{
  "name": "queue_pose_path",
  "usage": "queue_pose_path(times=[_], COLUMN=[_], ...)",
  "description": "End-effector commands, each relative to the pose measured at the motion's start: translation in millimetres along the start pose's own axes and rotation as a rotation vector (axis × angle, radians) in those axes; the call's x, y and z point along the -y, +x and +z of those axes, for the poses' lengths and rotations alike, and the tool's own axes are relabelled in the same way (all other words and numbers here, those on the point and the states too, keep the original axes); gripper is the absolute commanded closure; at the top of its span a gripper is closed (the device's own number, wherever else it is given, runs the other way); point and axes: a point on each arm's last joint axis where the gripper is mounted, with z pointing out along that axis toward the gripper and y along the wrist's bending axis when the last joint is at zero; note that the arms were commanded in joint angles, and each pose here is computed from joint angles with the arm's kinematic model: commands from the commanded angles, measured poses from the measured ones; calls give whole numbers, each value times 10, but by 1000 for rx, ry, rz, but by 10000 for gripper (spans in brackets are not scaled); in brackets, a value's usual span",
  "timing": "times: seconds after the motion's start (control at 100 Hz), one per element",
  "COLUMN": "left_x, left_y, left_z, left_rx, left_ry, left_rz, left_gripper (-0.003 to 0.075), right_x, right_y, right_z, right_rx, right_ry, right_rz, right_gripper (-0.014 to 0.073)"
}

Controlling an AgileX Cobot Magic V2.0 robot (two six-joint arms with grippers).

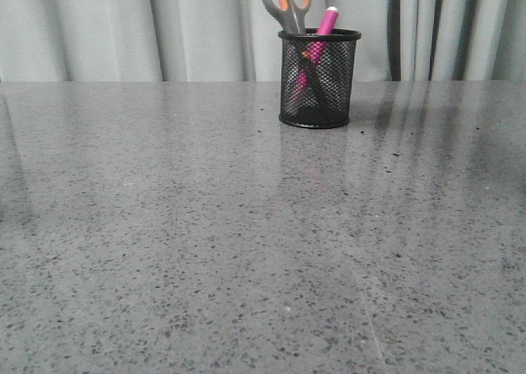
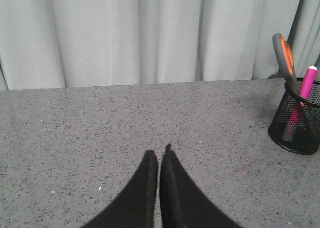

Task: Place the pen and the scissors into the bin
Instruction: 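Open the right gripper and raise it off the scissors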

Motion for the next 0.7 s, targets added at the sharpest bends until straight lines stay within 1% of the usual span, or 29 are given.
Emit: queue_pose_path(times=[0.0,0.03,0.04,0.07,0.14,0.23,0.28,0.32,0.45,0.51,0.52,0.53,0.61,0.69], left_x=[-2,-2,-2,-3,-6,-8,-9,-8,-8,-12,-13,-15,-30,-37], left_y=[-101,-100,-100,-97,-91,-85,-84,-79,7,75,83,84,184,289], left_z=[-9,-9,-9,-9,-9,-9,-9,-13,-63,-128,-137,-159,-278,-419], left_rx=[36,34,34,31,24,18,16,16,15,31,33,43,76,115], left_ry=[-11,-11,-11,-13,-15,-18,-19,-19,-33,-55,-58,-67,-114,-157], left_rz=[-15,-8,-8,6,35,66,72,74,102,107,115,116,107,91], left_gripper=[739,739,739,739,739,739,739,739,739,739,739,739,739,739], right_x=[144,174,196,234,342,447,488,503,504,500,495,497,487,488], right_y=[-465,-493,-529,-552,-569,-538,-470,-457,-270,-198,-141,-156,26,213], right_z=[-288,-361,-417,-499,-703,-956,-1104,-1227,-1591,-1772,-1813,-1829,-2044,-2260], right_rx=[178,186,196,204,213,214,203,209,195,205,195,203,202,197], right_ry=[55,62,67,77,107,141,156,162,168,171,170,171,179,196], right_rz=[-56,-57,-56,-56,-59,-62,-65,-66,-68,-68,-69,-68,-67,-30], right_gripper=[449,489,521,566,673,671,671,671,671,671,671,671,671,671])
